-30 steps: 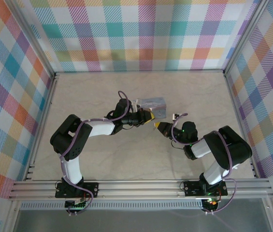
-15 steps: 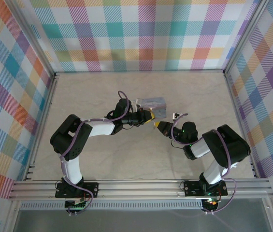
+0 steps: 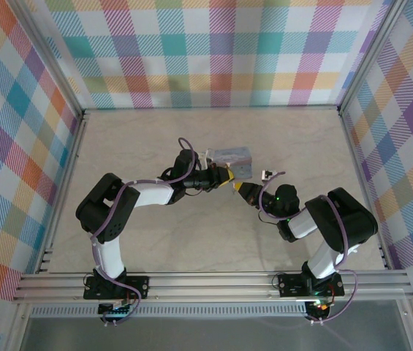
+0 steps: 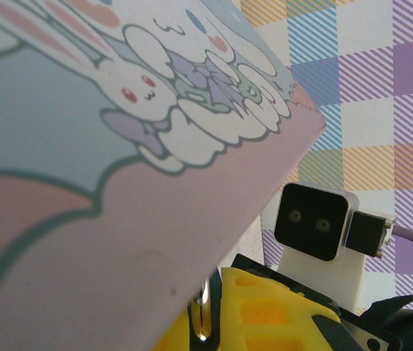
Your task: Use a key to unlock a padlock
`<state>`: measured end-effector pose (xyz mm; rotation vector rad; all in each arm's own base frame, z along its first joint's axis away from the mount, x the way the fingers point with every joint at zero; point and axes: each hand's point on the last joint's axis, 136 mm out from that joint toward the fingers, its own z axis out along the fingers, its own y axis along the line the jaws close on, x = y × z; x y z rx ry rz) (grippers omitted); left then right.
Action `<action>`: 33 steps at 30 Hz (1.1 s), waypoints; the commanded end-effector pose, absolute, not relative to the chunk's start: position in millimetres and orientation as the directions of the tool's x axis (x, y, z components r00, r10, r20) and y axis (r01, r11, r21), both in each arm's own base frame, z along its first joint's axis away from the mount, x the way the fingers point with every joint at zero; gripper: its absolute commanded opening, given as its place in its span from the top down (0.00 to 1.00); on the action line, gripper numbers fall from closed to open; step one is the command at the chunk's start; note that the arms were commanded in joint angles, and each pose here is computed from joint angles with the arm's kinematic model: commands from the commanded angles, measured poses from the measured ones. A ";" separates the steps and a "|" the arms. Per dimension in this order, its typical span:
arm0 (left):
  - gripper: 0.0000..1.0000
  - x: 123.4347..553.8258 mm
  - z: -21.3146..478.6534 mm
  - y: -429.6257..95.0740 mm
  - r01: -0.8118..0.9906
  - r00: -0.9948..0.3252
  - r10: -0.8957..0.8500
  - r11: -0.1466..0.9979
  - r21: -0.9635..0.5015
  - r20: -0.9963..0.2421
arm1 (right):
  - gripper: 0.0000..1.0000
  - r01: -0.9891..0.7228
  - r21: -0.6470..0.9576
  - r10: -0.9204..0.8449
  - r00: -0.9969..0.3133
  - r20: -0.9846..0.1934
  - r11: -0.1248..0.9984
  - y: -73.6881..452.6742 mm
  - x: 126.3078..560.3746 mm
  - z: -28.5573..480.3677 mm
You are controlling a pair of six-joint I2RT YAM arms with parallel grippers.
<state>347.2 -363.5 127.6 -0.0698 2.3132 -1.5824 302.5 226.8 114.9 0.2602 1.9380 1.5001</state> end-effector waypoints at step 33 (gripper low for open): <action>0.89 348.5 143.2 -367.1 0.188 -0.937 -0.230 0.299 -0.936 -0.262 | 1.00 -0.286 0.919 0.601 -0.695 -0.394 0.271 234.2 306.9 148.4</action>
